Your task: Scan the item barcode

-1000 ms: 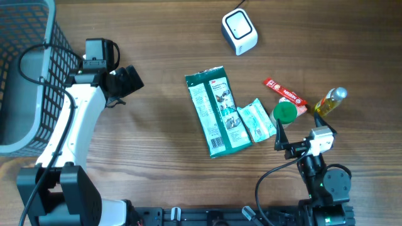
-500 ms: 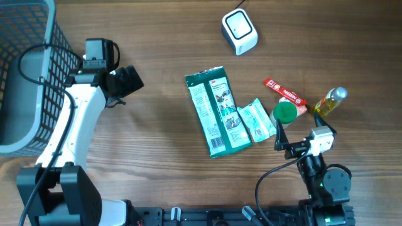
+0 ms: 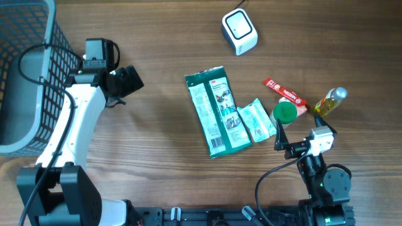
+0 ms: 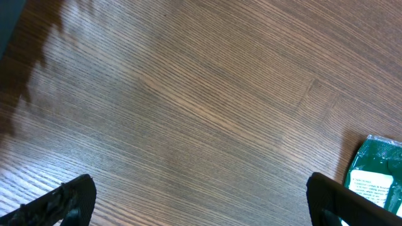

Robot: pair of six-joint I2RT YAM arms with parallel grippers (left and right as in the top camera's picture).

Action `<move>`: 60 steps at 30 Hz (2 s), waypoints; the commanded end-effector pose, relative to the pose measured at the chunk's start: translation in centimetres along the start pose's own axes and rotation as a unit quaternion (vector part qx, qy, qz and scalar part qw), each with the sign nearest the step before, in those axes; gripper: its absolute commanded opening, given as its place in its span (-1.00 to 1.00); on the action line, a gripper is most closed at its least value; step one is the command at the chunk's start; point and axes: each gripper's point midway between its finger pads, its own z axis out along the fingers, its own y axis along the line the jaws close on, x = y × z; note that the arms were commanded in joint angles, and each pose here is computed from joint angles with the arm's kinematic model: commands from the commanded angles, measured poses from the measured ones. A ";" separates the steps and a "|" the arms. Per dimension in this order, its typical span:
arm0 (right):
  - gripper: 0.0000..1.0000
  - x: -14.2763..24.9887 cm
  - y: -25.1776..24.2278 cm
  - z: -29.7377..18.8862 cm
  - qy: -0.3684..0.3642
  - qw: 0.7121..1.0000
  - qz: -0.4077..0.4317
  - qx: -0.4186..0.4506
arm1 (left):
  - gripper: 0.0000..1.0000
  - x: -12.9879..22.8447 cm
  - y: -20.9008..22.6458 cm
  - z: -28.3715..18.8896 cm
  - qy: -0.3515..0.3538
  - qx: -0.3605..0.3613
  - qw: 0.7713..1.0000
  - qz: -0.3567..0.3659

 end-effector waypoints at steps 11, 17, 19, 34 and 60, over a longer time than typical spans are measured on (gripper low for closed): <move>0.99 -0.2 -0.4 -0.1 -0.005 1.000 -0.010 0.011 | 1.00 0.0 0.2 0.2 0.001 -0.004 1.000 0.008; 1.00 -0.2 -0.4 -0.1 -0.005 1.000 -0.010 0.011 | 1.00 -1.3 -0.3 -3.8 -0.054 0.025 0.998 0.006; 0.99 -0.2 -0.4 -0.1 -0.005 1.000 -0.010 0.011 | 1.00 -2.0 -0.5 -7.1 -0.096 0.046 0.994 0.003; 1.00 -0.2 -0.4 -0.1 -0.005 1.000 -0.010 0.011 | 1.00 0.6 2.1 -27.3 -0.349 0.177 0.920 -0.014; 0.99 -0.2 -0.4 -0.1 -0.005 1.000 -0.010 0.011 | 1.00 7.7 4.1 -31.3 -0.589 0.354 0.726 -0.009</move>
